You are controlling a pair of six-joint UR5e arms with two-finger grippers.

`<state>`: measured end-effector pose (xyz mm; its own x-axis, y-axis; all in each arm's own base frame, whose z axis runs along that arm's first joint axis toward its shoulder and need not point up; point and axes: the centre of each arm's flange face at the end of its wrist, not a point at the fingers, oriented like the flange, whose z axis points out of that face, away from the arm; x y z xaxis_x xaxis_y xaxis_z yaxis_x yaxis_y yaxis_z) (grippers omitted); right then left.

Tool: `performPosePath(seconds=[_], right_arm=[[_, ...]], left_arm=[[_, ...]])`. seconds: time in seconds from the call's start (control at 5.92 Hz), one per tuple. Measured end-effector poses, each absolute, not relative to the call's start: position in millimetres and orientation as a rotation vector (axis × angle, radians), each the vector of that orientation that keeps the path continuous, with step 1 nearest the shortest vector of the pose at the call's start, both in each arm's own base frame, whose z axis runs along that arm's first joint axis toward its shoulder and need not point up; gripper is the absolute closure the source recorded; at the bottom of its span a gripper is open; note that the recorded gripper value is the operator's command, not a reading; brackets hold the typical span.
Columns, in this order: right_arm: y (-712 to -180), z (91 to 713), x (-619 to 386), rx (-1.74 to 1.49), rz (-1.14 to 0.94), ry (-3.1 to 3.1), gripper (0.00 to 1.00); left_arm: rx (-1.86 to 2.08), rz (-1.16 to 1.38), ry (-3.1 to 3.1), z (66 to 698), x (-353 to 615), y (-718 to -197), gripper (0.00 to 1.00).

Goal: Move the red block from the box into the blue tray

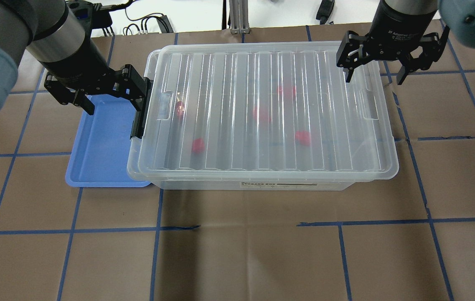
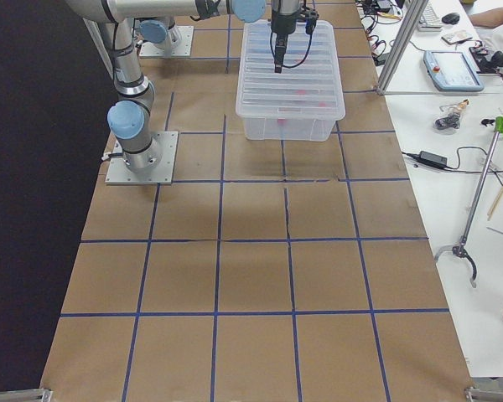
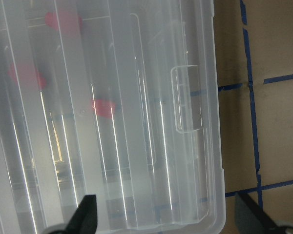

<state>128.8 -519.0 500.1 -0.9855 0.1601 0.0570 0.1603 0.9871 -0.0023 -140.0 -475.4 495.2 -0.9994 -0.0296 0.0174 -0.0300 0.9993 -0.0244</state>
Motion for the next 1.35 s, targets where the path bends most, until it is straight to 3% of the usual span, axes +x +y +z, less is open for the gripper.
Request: performPosePath(seconds=[0.84, 1.35], right_arm=[[-529, 490, 109, -0.218, -0.017, -3.077, 0.0], [-544, 431, 65, -0.203, -0.089, -3.076, 0.0]], left_arm=[[0.047, 0.041, -3.124, 495, -139, -476, 0.02], [0.047, 0.043, -3.124, 496, -139, -475, 0.02]])
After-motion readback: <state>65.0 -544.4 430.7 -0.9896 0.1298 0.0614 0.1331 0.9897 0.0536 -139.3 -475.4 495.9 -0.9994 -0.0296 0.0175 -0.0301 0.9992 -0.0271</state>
